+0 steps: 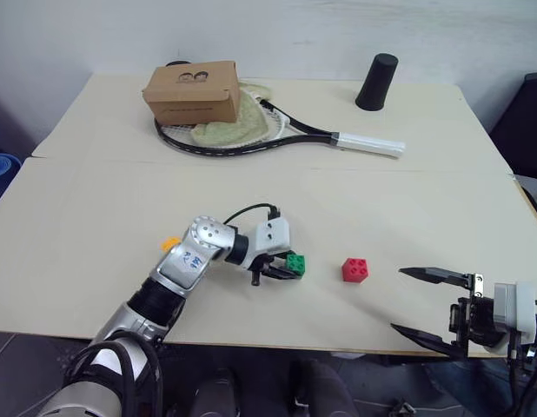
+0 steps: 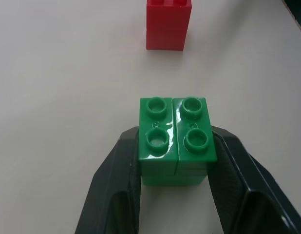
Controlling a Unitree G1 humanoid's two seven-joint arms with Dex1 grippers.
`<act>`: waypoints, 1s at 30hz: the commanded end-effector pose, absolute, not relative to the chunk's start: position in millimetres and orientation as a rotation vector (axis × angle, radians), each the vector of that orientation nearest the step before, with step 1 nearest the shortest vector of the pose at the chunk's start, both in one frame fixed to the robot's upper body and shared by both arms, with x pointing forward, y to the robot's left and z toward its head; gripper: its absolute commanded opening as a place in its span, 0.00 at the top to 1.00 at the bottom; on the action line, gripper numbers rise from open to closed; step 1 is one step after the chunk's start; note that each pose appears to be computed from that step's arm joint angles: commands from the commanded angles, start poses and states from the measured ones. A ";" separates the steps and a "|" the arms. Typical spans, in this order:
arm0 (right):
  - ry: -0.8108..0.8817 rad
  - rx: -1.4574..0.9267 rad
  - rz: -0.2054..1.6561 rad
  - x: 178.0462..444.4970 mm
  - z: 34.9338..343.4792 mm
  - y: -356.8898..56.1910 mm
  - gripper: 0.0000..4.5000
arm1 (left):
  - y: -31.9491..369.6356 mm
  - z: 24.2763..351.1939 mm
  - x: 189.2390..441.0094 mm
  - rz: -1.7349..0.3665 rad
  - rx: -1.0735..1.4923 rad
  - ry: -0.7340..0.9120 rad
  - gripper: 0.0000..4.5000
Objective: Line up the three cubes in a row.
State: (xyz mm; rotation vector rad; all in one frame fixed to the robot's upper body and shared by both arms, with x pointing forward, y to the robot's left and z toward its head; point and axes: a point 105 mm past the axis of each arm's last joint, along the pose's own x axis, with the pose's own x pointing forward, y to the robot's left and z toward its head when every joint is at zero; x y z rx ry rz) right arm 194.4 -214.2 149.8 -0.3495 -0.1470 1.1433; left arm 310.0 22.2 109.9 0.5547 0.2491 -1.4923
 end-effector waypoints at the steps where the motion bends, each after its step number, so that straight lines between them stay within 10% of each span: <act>1: -0.203 -0.379 1.131 191.2 160.6 -211.7 0.00 | 14.2 107.1 305.9 -1.520 0.558 0.237 0.67; 9: -0.217 -0.375 1.128 196.4 162.4 -204.1 0.00 | 13.0 106.9 306.0 -1.533 0.573 0.235 0.67; 15: -0.225 -0.362 1.122 199.4 162.6 -202.9 0.00 | 17.9 136.0 311.7 -1.512 0.592 0.100 0.20; 19: -0.229 -0.345 1.124 201.1 161.6 -202.9 0.00 | 33.6 168.1 306.0 -1.511 0.586 -0.008 0.20; 30: -0.277 -0.261 1.206 220.7 157.6 -191.0 0.00 | 195.0 202.6 289.1 -1.132 0.386 -0.118 0.12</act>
